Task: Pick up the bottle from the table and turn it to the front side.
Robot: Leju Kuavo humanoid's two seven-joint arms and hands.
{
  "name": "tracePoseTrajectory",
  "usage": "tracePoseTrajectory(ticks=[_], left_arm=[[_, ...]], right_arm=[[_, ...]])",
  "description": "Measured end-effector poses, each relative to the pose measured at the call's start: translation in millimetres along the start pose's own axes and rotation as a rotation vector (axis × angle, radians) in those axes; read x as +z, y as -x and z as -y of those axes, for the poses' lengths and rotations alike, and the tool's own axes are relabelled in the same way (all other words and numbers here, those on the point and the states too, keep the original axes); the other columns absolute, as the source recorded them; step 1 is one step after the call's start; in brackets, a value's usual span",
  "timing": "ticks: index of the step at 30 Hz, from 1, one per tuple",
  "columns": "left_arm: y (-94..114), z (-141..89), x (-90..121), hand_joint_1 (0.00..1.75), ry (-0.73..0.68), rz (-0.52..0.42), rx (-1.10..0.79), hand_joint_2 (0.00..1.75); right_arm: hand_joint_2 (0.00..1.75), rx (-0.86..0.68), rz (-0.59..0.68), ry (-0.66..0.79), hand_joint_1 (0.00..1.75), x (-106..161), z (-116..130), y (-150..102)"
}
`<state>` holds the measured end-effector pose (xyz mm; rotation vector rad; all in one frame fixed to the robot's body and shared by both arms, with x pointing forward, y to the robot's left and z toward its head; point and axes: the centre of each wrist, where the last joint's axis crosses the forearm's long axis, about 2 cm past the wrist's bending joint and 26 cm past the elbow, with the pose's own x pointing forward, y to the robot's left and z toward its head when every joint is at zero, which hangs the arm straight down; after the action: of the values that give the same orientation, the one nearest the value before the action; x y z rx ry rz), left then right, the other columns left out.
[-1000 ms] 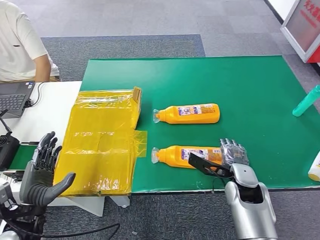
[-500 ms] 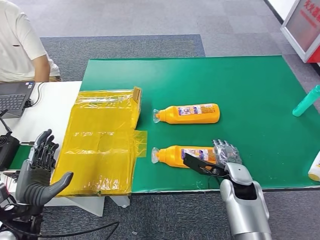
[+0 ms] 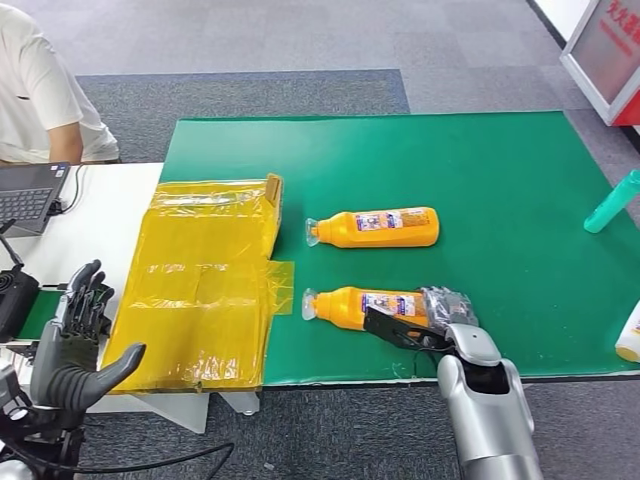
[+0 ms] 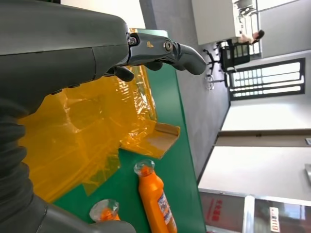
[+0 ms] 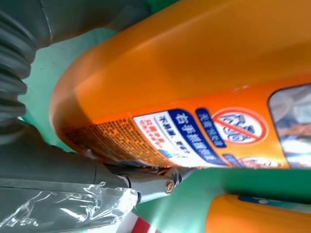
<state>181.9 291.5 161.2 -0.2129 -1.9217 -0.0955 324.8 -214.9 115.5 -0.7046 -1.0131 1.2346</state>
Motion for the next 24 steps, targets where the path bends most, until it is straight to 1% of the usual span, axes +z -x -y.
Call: tracePoseTrajectory(ticks=[8,10,11,13,17,18,19,21,22,23,24], left_arm=[[0,0,0,0.0,0.02,0.021,0.002,1.75],[0,0,0,0.0,0.024,0.02,0.002,1.75],[0,0,-1,0.0,0.029,0.018,0.001,1.75],[1,1,-1,0.0,0.044,0.016,-0.001,1.75],[6,2,1,0.0,0.071,0.005,-0.002,1.75],[7,2,1,0.0,0.08,0.004,0.002,1.75],[8,3,1,0.0,0.09,0.005,0.011,1.75],[12,5,0,0.0,0.112,0.013,0.05,1.75],[14,7,-2,0.0,0.122,0.019,0.08,1.75],[16,9,-3,0.0,0.132,0.024,0.111,1.75],[17,11,-5,0.0,0.14,0.028,0.137,1.75]], right_arm=[[1.75,-0.029,0.015,-0.002,1.75,-3,1,2],[1.75,-0.075,0.043,-0.016,1.75,-3,1,2],[1.75,-0.121,0.073,-0.031,1.75,-2,0,3],[1.75,-0.253,0.152,-0.064,1.75,-1,-3,8],[1.75,-0.456,0.254,-0.095,1.75,3,-12,18],[1.75,-0.531,0.297,-0.11,1.75,5,-16,21],[1.75,-0.635,0.358,-0.131,1.75,10,-23,25],[1.75,-0.913,0.537,-0.16,1.75,26,-39,33],[1.75,-1.04,0.625,-0.152,1.75,36,-46,35],[1.75,-1.136,0.697,-0.136,1.75,45,-49,37],[1.75,-1.184,0.737,-0.121,1.75,52,-49,37]])
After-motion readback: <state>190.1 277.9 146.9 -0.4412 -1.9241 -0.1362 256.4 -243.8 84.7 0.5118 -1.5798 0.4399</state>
